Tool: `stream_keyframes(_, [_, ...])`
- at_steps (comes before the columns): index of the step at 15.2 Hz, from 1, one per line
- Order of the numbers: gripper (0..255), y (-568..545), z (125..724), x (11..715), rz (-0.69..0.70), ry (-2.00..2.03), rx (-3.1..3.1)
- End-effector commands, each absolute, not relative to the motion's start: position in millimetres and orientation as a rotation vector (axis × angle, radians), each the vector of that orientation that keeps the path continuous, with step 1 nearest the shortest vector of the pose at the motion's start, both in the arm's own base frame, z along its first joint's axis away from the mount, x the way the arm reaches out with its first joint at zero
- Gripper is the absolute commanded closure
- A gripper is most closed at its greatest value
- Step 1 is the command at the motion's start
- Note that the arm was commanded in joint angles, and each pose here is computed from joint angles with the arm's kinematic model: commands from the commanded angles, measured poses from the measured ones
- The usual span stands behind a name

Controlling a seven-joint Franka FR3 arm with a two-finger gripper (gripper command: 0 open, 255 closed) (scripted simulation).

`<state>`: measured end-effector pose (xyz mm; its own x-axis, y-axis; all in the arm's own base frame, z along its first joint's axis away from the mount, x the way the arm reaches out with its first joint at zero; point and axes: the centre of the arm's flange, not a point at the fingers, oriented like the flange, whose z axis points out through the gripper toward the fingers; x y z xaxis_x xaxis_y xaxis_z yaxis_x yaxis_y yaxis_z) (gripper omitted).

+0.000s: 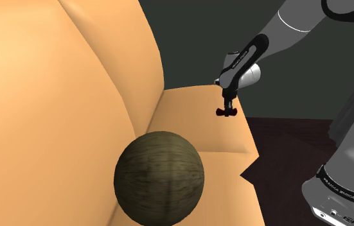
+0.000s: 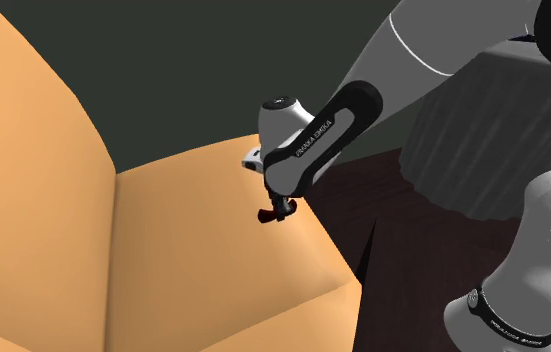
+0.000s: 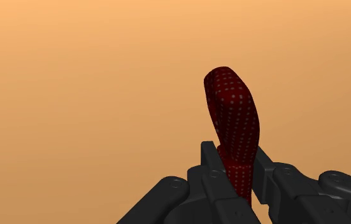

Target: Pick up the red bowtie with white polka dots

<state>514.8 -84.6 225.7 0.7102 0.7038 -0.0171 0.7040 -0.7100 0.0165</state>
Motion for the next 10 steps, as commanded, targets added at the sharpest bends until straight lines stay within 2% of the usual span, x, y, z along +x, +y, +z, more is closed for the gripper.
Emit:
stream_keyframes(1, [255, -85, 237, 514, -0.016, 1.188, 2.885])
stream_keyframes(10, [255, -85, 275, 514, -0.016, 1.188, 2.885])
